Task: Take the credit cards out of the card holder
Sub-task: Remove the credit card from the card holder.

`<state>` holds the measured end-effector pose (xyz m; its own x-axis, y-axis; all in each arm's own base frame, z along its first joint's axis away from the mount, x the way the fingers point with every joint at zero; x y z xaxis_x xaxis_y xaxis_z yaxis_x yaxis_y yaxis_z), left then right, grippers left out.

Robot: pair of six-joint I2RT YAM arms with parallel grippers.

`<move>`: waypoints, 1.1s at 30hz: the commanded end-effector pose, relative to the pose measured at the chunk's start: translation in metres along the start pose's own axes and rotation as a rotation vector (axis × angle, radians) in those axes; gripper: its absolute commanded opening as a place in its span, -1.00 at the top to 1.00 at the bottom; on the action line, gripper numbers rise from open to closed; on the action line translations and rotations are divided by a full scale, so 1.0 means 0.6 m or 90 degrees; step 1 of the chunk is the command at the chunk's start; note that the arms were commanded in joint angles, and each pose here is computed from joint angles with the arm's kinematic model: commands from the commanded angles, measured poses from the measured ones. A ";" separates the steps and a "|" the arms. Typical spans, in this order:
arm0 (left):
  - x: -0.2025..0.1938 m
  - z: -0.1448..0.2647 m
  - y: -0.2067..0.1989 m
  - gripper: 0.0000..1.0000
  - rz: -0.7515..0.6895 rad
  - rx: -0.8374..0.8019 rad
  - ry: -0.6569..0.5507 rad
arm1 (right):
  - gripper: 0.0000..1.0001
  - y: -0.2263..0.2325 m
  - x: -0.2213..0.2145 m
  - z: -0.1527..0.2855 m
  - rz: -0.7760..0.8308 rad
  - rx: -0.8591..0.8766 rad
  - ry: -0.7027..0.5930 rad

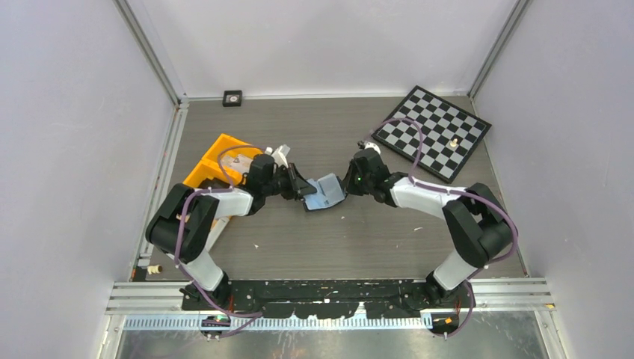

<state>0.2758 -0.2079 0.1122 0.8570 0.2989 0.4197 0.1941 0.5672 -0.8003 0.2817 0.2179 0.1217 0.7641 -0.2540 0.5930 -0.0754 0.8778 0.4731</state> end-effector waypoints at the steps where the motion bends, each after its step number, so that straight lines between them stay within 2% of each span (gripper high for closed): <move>1: 0.007 0.004 -0.019 1.00 -0.025 -0.026 -0.003 | 0.99 0.035 0.053 -0.032 0.067 0.001 -0.052; 5: 0.007 0.005 -0.013 1.00 -0.036 0.004 0.006 | 0.99 0.064 0.072 -0.064 0.088 0.029 -0.029; 11: 0.016 -0.003 0.011 1.00 -0.068 0.082 0.001 | 0.97 0.073 0.100 -0.094 0.168 0.025 -0.051; 12: 0.016 -0.005 0.014 1.00 -0.069 0.087 0.002 | 0.83 0.075 0.104 -0.102 0.157 0.030 -0.065; 14: 0.019 -0.008 0.015 1.00 -0.072 0.087 0.001 | 0.24 0.081 0.105 -0.112 0.142 0.047 -0.067; 16: 0.020 -0.007 0.017 1.00 -0.078 0.098 0.003 | -0.24 0.066 0.096 -0.117 0.138 0.017 -0.075; 17: 0.020 -0.007 0.020 1.00 -0.080 0.104 0.002 | -0.54 0.054 0.086 -0.120 0.143 0.015 -0.087; 18: 0.019 -0.007 0.021 1.00 -0.081 0.106 0.001 | -0.62 0.043 0.080 -0.122 0.150 0.011 -0.107; 28: 0.018 -0.009 0.020 1.00 -0.084 0.097 0.011 | -0.72 -0.015 0.028 -0.051 0.143 -0.018 -0.109; 30: 0.016 -0.013 0.022 1.00 -0.082 0.093 0.019 | -0.72 -0.003 0.027 -0.039 0.124 0.018 -0.095; 33: 0.017 -0.017 0.020 1.00 -0.086 0.078 0.023 | -0.63 0.036 0.020 -0.032 0.098 0.139 -0.047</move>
<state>0.2828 -0.1978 0.0930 0.8573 0.2098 0.4701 0.1855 0.7259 -0.6623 0.3006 0.2186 0.0913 0.6953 -0.0821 0.7141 -0.2262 0.9180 0.3257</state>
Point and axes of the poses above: each gripper's point midway between its finger pads, its own z axis back along the fingers, its own y axis along the line the jaws close on, x = y × z, the point moved 8 cm from there along z, back along the fingers, and after that the axes turned 1 degree about z, right-handed, at the moved point
